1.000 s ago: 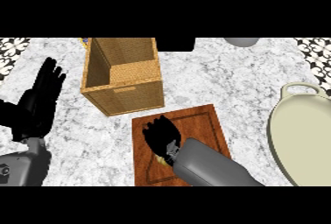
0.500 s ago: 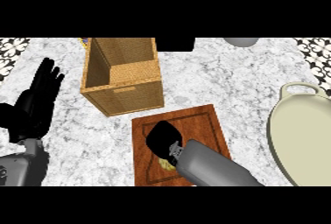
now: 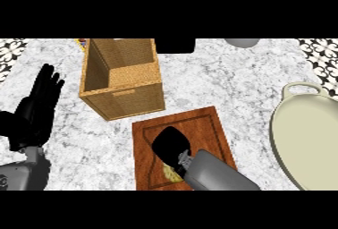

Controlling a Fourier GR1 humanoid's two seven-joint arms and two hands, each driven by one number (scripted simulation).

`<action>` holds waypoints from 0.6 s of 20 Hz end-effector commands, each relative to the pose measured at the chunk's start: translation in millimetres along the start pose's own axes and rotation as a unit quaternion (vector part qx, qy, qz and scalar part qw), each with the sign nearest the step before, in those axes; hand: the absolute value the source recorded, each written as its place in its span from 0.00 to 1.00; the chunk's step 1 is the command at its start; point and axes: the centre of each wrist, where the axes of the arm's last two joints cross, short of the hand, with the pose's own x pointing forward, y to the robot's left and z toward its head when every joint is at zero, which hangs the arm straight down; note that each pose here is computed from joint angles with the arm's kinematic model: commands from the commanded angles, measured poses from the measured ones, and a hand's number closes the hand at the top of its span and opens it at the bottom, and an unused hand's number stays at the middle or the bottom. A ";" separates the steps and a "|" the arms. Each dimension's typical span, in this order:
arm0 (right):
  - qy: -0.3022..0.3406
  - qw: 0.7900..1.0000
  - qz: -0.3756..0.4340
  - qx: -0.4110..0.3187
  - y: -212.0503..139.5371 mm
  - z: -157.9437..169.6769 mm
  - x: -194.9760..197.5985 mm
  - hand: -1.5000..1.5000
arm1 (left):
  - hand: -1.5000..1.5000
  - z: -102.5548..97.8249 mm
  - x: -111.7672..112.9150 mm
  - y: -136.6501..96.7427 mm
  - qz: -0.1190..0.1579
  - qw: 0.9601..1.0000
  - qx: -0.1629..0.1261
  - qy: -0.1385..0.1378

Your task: Pick the squash from the cutting board and place it in the pot

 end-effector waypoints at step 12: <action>0.172 0.836 -0.367 -0.371 26.4 122.1 33.0 1.00 | 0.50 0.7 -2.6 25.0 -0.005 0.999 0.045 0.006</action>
